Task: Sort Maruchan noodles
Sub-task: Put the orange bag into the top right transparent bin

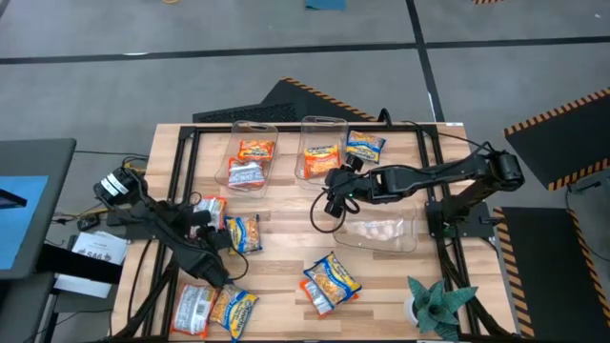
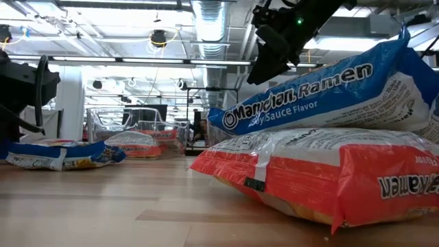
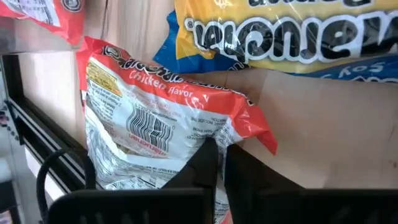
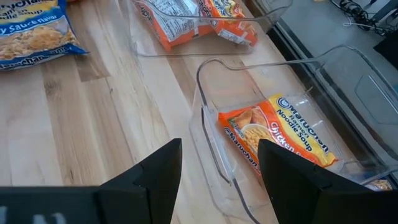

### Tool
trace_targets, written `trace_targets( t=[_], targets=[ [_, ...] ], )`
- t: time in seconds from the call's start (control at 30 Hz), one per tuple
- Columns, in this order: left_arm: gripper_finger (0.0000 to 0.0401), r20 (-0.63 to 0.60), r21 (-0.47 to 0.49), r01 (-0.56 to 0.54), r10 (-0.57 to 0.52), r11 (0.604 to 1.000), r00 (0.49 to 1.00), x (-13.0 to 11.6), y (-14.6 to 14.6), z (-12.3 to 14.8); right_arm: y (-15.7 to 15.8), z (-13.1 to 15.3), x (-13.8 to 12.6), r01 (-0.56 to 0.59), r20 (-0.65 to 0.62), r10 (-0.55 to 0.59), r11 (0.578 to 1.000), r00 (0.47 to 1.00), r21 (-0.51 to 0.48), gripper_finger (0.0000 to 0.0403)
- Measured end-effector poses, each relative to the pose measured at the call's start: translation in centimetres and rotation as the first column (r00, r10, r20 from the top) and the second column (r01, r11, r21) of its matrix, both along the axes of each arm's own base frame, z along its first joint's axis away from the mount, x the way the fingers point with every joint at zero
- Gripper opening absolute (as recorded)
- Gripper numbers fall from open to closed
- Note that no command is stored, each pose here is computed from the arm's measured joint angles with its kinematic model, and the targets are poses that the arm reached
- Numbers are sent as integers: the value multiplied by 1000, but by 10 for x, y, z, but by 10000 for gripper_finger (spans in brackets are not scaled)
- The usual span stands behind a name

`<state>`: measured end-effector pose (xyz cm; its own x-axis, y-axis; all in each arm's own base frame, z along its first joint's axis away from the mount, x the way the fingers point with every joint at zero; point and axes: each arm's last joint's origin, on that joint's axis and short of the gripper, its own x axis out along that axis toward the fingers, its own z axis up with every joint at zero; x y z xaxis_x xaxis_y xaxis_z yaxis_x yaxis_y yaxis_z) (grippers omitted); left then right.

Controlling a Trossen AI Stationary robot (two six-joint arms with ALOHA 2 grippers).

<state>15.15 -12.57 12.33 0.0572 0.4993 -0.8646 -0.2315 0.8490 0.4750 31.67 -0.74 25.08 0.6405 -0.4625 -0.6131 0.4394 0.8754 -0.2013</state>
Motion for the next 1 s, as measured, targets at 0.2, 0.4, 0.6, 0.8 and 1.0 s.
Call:
trace_targets(
  t=[0.2, 0.4, 0.6, 0.8, 1.0],
  targets=[
    [0, 100, -47, 35, -30, 998, 994, 14, -12, 51, 0, 0, 0, 0, 1, 0, 1000, 1000, 0, 232],
    [0, 215, 7, 60, -60, 998, 975, 9, -4, 115, 0, 1, 1, 0, 9, 0, 1000, 1000, 1, 232],
    [0, 328, 119, 47, -84, 992, 941, 2, 15, 169, 0, 1, 1, -1, 11, 1, 1000, 1000, 0, 232],
    [0, 406, 252, 81, -182, 964, 896, 9, 40, 197, 0, 1, 1, -1, 21, 1, 1000, 1000, 0, 232],
    [0, 441, 341, 99, -252, 935, 861, 36, 74, 212, -1, 2, 2, -9, 19, 10, 1000, 1000, -11, 232]
  ],
)
